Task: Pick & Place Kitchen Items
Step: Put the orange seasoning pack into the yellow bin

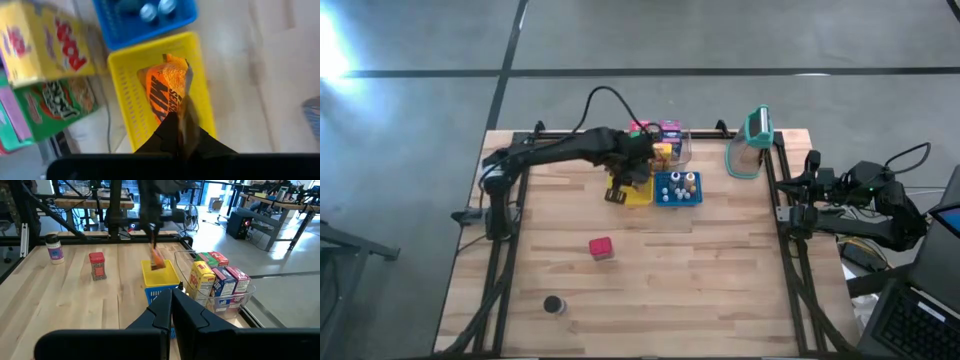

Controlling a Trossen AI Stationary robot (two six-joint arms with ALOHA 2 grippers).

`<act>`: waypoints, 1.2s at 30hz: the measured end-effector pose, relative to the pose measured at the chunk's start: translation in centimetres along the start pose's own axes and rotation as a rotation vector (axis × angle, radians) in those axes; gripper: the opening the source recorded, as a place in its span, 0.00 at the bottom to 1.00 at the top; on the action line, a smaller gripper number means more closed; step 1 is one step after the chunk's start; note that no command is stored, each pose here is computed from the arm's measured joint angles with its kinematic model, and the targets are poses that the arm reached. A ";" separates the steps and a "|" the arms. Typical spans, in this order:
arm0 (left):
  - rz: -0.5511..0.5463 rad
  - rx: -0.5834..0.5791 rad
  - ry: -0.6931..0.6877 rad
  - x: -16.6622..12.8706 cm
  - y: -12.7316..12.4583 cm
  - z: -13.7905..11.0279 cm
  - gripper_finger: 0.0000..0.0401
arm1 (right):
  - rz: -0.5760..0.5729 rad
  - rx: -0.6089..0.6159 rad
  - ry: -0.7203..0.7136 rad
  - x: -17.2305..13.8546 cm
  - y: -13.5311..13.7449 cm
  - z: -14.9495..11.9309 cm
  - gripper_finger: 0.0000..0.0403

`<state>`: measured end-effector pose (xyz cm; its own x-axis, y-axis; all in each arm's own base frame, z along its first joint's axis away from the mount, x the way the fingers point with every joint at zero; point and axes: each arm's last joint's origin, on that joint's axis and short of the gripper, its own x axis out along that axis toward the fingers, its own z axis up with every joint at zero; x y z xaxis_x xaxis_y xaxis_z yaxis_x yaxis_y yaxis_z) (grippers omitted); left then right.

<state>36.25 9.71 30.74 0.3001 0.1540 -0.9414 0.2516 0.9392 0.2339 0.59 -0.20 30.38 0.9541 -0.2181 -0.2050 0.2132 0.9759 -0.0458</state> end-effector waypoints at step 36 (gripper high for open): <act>-0.057 -0.066 0.085 9.3 4.3 0.5 0.17 | 0.001 0.000 0.001 0.0 0.0 0.0 0.02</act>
<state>40.60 15.03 23.07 0.2073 0.1226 -0.9706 0.2039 0.9649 0.1654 0.60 -0.20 30.37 0.9541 -0.2175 -0.2058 0.2127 0.9761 -0.0457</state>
